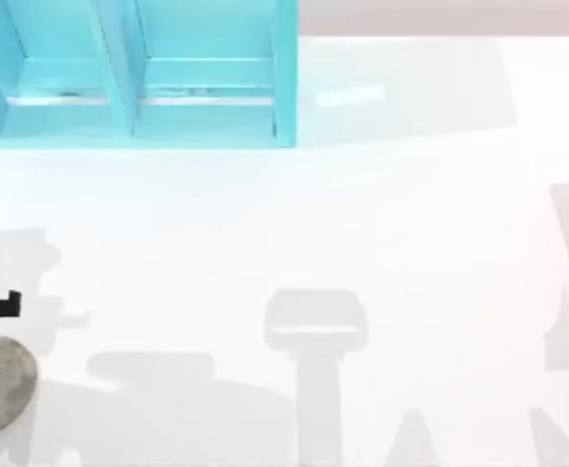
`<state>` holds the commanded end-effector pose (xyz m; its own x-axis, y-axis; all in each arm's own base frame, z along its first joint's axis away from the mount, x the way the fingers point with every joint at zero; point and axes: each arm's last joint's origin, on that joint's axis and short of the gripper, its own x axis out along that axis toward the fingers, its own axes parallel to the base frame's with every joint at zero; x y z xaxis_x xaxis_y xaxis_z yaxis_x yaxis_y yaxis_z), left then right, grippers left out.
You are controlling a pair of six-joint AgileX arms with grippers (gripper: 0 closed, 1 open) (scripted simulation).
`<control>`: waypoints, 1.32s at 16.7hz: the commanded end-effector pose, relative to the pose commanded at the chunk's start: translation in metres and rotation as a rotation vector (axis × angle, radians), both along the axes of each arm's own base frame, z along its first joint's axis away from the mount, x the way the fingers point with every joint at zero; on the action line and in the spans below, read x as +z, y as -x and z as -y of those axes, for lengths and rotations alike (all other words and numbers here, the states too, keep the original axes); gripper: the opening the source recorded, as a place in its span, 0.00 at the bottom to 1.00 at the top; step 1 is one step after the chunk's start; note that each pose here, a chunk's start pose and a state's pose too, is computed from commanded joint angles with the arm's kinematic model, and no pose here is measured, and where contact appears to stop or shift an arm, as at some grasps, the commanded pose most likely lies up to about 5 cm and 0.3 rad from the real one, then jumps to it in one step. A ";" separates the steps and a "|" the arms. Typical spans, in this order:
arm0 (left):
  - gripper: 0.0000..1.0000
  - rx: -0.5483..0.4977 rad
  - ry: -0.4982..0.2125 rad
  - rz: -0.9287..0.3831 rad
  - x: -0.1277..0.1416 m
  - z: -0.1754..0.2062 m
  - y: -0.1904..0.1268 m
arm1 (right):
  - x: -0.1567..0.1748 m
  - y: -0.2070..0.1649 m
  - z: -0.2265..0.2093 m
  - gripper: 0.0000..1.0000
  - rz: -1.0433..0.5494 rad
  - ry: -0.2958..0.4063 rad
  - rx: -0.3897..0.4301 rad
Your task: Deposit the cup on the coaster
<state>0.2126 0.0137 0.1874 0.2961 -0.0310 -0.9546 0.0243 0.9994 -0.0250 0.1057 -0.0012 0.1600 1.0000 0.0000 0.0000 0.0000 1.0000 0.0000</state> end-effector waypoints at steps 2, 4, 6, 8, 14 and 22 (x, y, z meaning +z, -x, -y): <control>0.00 0.001 0.000 0.006 -0.013 0.000 -0.004 | 0.000 0.000 0.000 1.00 0.000 0.000 0.000; 0.00 0.003 -0.005 0.034 -0.024 0.000 -0.008 | 0.000 0.000 0.000 1.00 0.000 0.000 0.000; 0.00 0.005 -0.006 0.042 -0.038 0.000 -0.011 | 0.000 0.000 0.000 1.00 0.000 0.000 0.000; 0.00 0.006 -0.004 0.023 -0.050 0.000 -0.009 | 0.000 0.000 0.000 1.00 0.000 0.000 0.000; 0.15 0.006 -0.003 0.021 -0.051 0.000 -0.009 | 0.000 0.000 0.000 1.00 0.000 0.000 0.000; 0.75 0.006 -0.003 0.021 -0.051 0.000 -0.009 | 0.000 0.000 0.000 1.00 0.000 0.000 0.000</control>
<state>0.2218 0.0135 0.1360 0.3159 -0.0268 -0.9484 0.0190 0.9996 -0.0219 0.1057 -0.0012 0.1600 1.0000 0.0000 0.0000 0.0000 1.0000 0.0000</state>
